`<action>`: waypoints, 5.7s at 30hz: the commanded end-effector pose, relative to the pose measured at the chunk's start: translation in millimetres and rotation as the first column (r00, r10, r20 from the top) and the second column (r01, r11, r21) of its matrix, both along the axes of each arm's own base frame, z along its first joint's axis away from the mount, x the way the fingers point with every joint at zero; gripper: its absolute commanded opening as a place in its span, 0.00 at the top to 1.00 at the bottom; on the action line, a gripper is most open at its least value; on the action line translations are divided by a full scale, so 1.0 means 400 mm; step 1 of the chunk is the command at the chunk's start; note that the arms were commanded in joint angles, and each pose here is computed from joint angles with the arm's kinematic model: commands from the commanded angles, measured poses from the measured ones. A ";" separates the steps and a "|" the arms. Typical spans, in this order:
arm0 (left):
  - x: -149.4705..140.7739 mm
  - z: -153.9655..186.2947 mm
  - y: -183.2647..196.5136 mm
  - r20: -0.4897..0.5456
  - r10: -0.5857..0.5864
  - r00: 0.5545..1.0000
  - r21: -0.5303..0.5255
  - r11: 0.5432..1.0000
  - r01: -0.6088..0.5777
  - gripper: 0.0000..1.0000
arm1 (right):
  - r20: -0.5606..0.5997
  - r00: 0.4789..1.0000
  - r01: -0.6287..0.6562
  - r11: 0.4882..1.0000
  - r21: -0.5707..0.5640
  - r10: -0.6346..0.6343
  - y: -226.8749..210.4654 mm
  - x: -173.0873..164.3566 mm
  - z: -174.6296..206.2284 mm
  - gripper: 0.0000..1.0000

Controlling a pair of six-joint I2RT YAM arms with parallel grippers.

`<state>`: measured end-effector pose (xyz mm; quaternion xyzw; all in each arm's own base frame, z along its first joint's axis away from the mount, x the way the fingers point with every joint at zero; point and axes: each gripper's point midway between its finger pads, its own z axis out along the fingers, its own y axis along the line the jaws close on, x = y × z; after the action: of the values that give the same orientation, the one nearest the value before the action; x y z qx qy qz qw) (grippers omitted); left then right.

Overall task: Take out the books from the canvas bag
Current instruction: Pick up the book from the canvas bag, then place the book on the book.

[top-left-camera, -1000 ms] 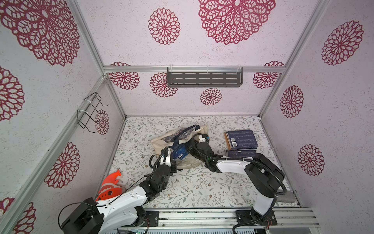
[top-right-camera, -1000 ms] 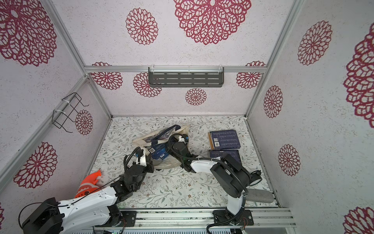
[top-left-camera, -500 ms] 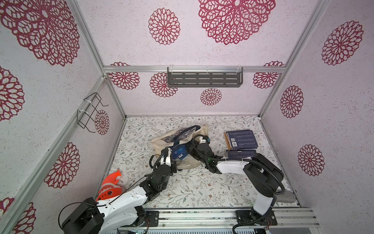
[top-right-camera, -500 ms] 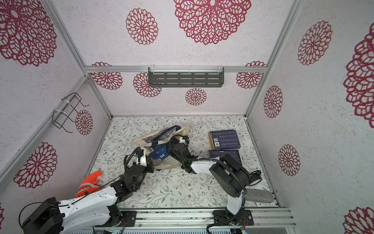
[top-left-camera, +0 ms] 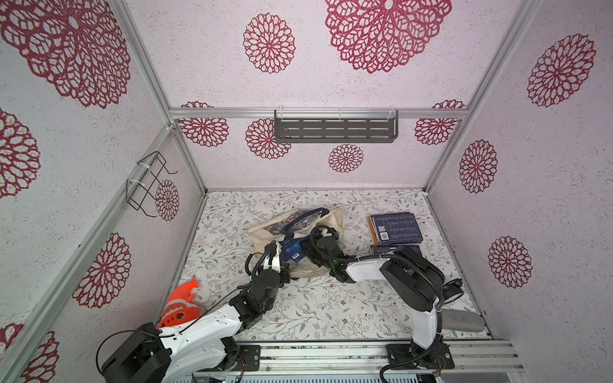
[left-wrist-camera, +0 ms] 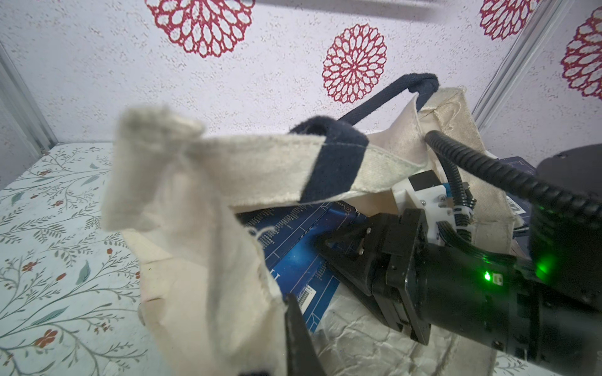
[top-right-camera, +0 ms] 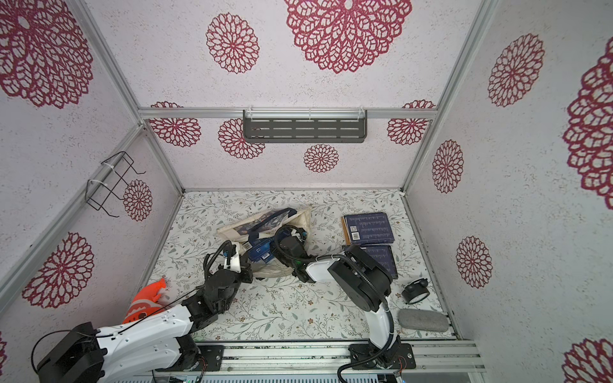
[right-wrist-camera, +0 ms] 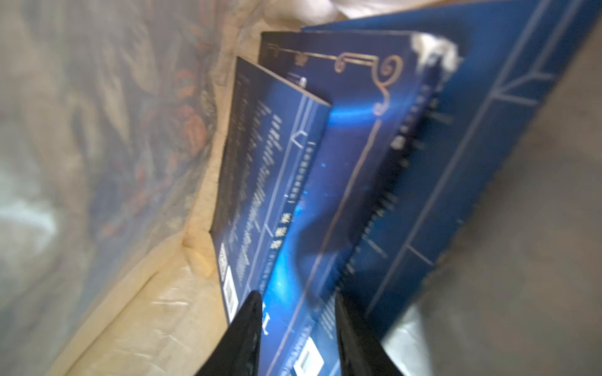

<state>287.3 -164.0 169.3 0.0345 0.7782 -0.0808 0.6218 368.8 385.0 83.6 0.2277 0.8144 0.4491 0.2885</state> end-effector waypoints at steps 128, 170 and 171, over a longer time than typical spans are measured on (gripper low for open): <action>0.001 0.048 -0.002 0.047 0.029 0.998 -0.032 0.999 -0.027 1.00 | 0.700 0.711 0.091 0.977 -0.195 0.073 -0.402 -0.257 0.598 1.00; 0.002 0.045 -0.006 0.041 0.026 0.999 -0.034 0.999 -0.025 1.00 | 0.426 0.630 0.630 0.748 0.207 -0.649 -0.966 0.051 0.469 1.00; 0.002 0.045 -0.005 0.041 0.027 0.999 -0.034 0.999 -0.026 1.00 | 0.410 0.632 0.640 0.741 0.203 -0.658 -0.975 0.060 0.450 1.00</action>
<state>288.0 -157.9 170.2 0.0209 0.7768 -0.0661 0.6259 383.2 -5.7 219.5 0.4140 0.6365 0.3049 0.5749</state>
